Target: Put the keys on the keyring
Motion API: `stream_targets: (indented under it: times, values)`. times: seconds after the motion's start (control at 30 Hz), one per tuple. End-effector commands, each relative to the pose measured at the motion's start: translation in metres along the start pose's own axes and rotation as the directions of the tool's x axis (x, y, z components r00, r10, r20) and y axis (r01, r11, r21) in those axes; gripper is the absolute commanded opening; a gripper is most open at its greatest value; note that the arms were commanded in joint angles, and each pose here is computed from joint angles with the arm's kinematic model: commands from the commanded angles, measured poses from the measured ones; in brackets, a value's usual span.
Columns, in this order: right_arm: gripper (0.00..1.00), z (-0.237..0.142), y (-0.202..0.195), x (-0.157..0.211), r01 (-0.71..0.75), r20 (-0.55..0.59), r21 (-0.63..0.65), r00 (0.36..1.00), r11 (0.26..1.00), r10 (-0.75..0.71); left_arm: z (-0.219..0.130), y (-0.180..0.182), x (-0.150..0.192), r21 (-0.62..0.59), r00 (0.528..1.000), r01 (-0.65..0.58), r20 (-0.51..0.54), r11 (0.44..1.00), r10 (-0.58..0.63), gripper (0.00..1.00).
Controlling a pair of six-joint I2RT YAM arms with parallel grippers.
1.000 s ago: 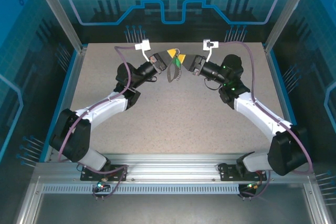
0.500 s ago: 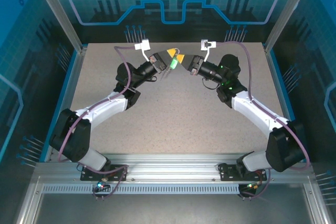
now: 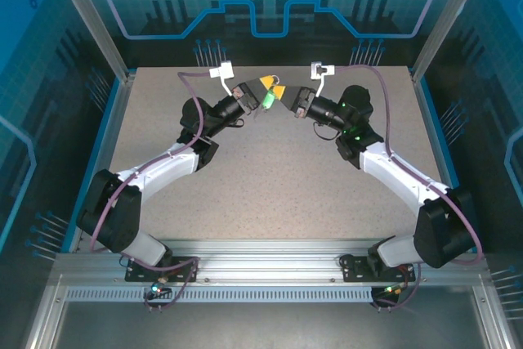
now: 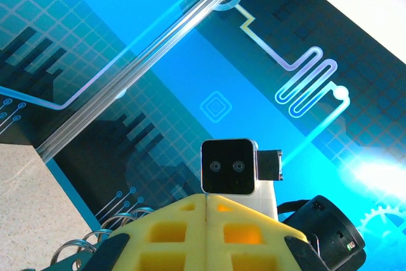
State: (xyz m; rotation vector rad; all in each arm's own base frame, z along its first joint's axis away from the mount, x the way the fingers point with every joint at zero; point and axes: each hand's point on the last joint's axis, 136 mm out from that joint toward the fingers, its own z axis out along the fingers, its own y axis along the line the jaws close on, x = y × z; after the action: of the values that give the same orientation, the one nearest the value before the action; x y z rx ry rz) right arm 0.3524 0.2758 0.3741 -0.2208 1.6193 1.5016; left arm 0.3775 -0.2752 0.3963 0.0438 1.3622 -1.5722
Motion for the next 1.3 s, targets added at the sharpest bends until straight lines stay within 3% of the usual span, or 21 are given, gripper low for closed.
stream_targets:
  times: [0.0, 0.57, 0.97, 1.27]
  values:
    - [0.0, 0.009, 0.008, 0.005, 0.01, -0.012, -0.038, 1.0, 0.999, -0.01, 0.0, -0.03, -0.01, 0.081, 0.999, -0.047, 0.029, 0.996, 0.045, 0.0]
    - [0.0, 0.022, 0.018, 0.009, 0.007, -0.013, -0.086, 1.0, 0.996, -0.008, -0.003, -0.027, -0.008, 0.074, 0.998, -0.048, 0.033, 0.996, 0.046, 0.0]
    - [0.0, 0.013, 0.022, 0.004, 0.014, 0.014, -0.085, 1.0, 0.996, -0.013, -0.014, -0.032, -0.023, 0.137, 0.982, 0.048, 0.177, 0.989, -0.072, 0.0]
    - [0.0, 0.018, 0.032, 0.005, 0.01, 0.011, -0.118, 1.0, 0.993, -0.009, -0.011, -0.039, -0.024, 0.174, 0.975, 0.081, 0.193, 0.981, -0.114, 0.0]
